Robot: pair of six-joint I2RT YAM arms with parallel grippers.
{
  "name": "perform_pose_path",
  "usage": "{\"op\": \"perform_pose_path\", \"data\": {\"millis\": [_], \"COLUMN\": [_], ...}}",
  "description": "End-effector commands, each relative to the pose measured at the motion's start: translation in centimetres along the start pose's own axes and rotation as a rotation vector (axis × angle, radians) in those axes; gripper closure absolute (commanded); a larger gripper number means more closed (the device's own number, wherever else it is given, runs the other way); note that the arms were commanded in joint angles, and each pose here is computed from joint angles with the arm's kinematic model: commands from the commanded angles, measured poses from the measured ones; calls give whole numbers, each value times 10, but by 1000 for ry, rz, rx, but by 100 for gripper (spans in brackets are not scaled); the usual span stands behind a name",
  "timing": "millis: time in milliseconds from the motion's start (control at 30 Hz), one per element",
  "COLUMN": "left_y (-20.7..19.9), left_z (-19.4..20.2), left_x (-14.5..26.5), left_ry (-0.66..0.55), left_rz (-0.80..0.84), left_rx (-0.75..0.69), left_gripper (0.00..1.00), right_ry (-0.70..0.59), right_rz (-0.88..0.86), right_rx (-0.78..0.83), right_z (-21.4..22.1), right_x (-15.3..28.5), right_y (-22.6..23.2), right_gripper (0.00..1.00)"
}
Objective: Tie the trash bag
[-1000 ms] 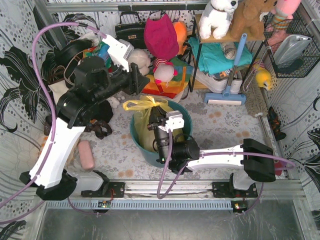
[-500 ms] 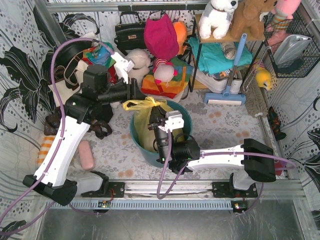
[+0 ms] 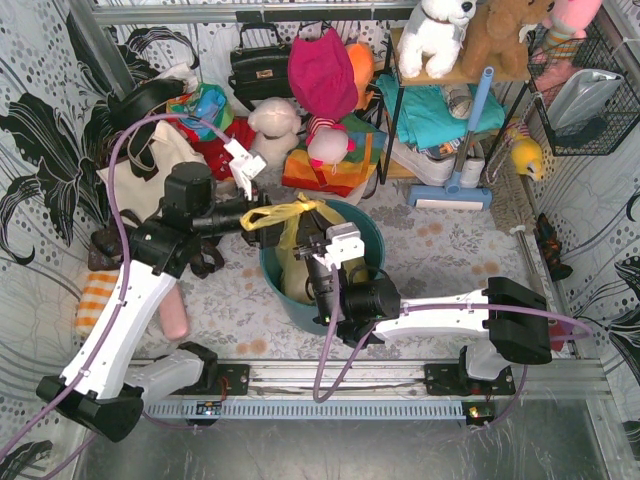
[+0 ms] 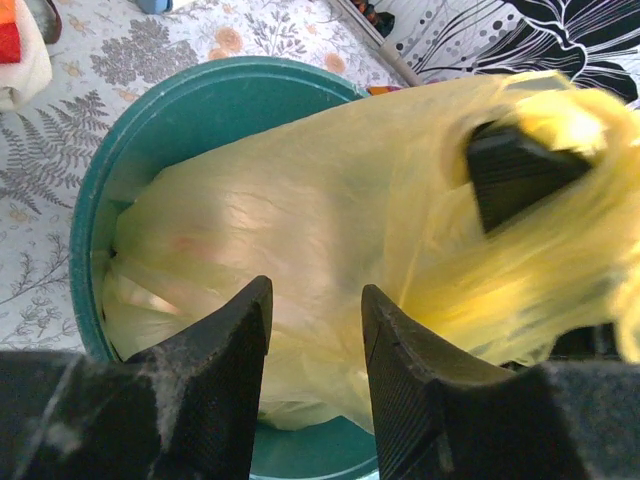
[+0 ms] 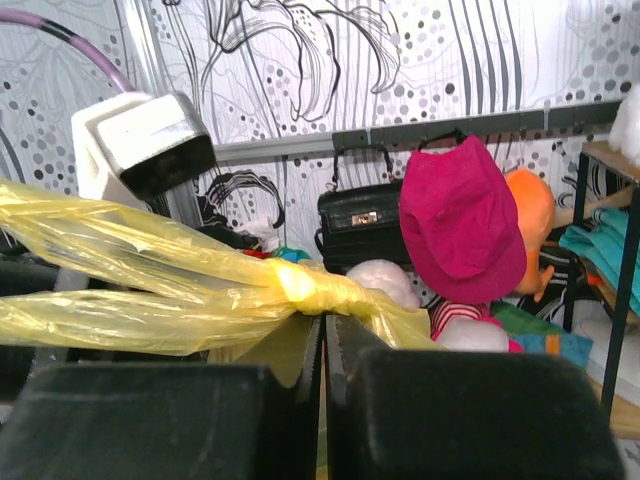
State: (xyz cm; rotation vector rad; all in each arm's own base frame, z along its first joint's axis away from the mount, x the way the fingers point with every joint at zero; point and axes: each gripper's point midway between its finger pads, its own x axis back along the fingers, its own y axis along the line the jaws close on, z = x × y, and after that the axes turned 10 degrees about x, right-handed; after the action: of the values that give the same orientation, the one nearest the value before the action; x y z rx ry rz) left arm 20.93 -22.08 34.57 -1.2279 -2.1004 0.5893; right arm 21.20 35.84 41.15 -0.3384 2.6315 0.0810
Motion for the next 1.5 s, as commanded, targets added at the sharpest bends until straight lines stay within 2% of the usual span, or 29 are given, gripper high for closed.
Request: {"op": "perform_pose_path", "data": {"millis": [0, 233, 400, 600, 933, 1033, 1300, 1467], "left_y": [-1, 9, 14, 10, -27, -31, -46, -62], "left_z": [5, 26, 24, -29, -88, -91, -63, -44], "left_x": [-3, -7, -3, 26, 66, 61, 29, 31], "left_ry": [3, 48, 39, -188, -428, -419, -219, -148], "left_rz": [47, 54, 0, -180, -228, -197, 2, 110], "left_rx": [-4, 17, 2, -76, -130, -108, -47, -54], "left_gripper": [51, 51, 51, 49, 46, 43, 41, 47], "right_ry": [-122, -168, -169, -160, -162, -161, -165, -167], "right_rz": [21, -10, -11, -25, -44, -43, -46, -45], "right_rx": [-62, 46, 87, 92, 111, 107, 102, 108], "right_z": [-35, -38, -38, -31, -28, -28, -29, -29], "right_x": [-10, -12, -10, -4, 3, 3, 3, 2], "right_y": [-7, 2, -1, -5, -13, -14, -12, -11], "right_gripper": [100, 100, 100, 100, 100, 100, 100, 100]}}
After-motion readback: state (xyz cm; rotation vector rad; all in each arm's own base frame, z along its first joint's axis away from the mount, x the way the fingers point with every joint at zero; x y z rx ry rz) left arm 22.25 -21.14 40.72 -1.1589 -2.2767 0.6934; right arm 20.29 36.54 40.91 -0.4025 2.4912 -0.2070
